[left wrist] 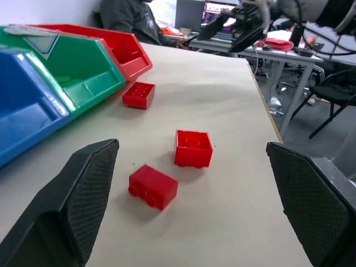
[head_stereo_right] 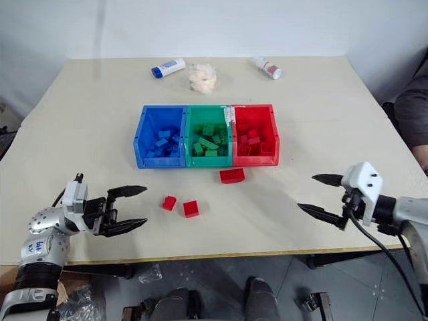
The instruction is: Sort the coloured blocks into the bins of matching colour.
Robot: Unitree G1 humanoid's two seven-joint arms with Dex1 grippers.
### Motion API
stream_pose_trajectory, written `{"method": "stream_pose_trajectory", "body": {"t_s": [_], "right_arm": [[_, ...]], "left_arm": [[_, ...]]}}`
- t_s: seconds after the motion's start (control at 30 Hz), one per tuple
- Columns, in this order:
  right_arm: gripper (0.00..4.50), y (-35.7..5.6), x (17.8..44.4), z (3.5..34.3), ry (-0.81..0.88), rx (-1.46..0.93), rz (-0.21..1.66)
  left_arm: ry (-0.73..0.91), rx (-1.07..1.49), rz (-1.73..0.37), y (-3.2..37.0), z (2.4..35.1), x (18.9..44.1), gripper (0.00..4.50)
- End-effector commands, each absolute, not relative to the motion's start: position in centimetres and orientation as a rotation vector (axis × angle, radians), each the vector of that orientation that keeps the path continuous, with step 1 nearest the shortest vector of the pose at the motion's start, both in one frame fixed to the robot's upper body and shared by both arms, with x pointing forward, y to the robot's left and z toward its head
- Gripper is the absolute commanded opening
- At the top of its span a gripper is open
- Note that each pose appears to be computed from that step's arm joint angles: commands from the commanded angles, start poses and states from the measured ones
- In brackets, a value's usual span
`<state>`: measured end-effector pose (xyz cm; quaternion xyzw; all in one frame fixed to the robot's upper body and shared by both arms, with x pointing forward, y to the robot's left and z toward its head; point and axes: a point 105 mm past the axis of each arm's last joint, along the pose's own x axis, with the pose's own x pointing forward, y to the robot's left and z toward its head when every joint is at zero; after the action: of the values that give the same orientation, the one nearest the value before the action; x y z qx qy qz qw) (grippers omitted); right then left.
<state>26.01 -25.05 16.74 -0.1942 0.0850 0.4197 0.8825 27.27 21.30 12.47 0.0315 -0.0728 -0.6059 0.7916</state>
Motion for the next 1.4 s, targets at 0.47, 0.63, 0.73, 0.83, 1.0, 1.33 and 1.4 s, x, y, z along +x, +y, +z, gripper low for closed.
{"method": "stream_pose_trajectory", "body": {"t_s": [0.47, 0.63, 0.73, 0.83, 1.0, 1.33, 1.4], "right_arm": [[4.47, -15.6, 32.1, 13.2, 0.103, -0.296, 0.950], [4.47, -14.6, 33.7, 11.3, 0.135, -0.280, 0.954], [4.47, -13.9, 34.9, 10.1, 0.144, -0.268, 0.946], [4.47, -13.0, 35.7, 9.8, 0.128, -0.238, 0.951], [4.47, -11.3, 36.4, 9.9, 0.095, -0.193, 0.982], [4.47, -8.4, 36.0, 10.3, 0.064, -0.147, 1.069], [4.47, -8.0, 36.0, 10.5, 0.058, -0.147, 1.078]], "left_arm": [[-0.193, 0.090, -1.334, 21.0, 13.3, 26.8, 4.50], [-0.192, 0.095, -1.309, 21.5, 13.5, 26.1, 4.50], [-0.186, 0.096, -1.291, 21.8, 13.5, 25.5, 4.50], [-0.186, 0.095, -1.284, 21.8, 13.4, 25.0, 4.50], [-0.185, 0.094, -1.269, 21.9, 13.5, 24.7, 4.50], [-0.186, 0.087, -1.259, 21.9, 13.3, 24.9, 4.50], [-0.188, 0.087, -1.259, 21.8, 13.3, 25.0, 4.50]]}}
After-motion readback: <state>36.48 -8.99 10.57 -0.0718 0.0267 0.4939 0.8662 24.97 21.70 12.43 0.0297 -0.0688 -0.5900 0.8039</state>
